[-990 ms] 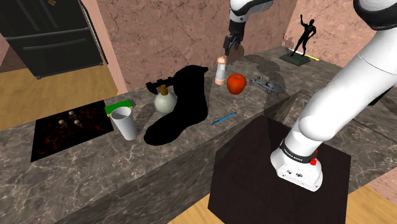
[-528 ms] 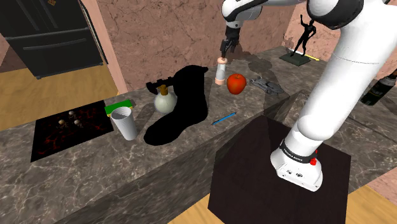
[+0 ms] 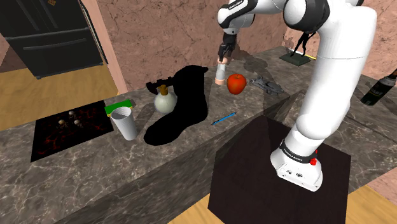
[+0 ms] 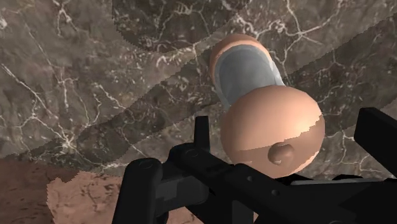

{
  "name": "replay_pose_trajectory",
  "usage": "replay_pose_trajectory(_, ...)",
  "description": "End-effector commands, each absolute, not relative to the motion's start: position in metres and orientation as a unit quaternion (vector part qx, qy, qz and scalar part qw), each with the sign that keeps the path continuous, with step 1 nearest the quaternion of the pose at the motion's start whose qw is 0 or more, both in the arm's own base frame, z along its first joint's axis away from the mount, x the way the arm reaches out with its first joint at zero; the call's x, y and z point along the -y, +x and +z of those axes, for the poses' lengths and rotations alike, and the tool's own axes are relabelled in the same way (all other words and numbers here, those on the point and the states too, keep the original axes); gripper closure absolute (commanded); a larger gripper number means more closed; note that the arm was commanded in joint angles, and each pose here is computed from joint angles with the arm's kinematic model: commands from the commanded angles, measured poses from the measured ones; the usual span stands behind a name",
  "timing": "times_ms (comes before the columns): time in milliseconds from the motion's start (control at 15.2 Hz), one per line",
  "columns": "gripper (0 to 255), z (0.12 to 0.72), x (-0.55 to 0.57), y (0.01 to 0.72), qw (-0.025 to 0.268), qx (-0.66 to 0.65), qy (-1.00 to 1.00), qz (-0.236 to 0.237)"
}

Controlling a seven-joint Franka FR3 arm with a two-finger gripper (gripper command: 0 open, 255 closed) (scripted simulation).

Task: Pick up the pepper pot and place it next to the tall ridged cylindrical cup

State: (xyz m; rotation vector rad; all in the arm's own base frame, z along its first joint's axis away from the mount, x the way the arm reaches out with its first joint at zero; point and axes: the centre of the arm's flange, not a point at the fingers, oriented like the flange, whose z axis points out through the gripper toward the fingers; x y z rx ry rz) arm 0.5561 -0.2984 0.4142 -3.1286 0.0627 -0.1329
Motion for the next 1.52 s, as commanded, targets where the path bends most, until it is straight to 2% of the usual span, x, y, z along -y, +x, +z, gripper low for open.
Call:
replay_pose_trajectory(0, 0, 0.403, 0.299, 0.557, 0.005, -0.02, -0.999, -0.043)
replay_pose_trajectory(660, 0, 0.395, 0.299, 0.558, 0.005, -0.02, -0.999, -0.043)
replay_pose_trajectory(726, 255, 0.395, 0.299, 0.558, 0.005, -0.02, -0.999, -0.043)
replay_pose_trajectory(1452, 255, 0.406, 0.299, 0.558, 0.005, -0.02, -0.999, -0.043)
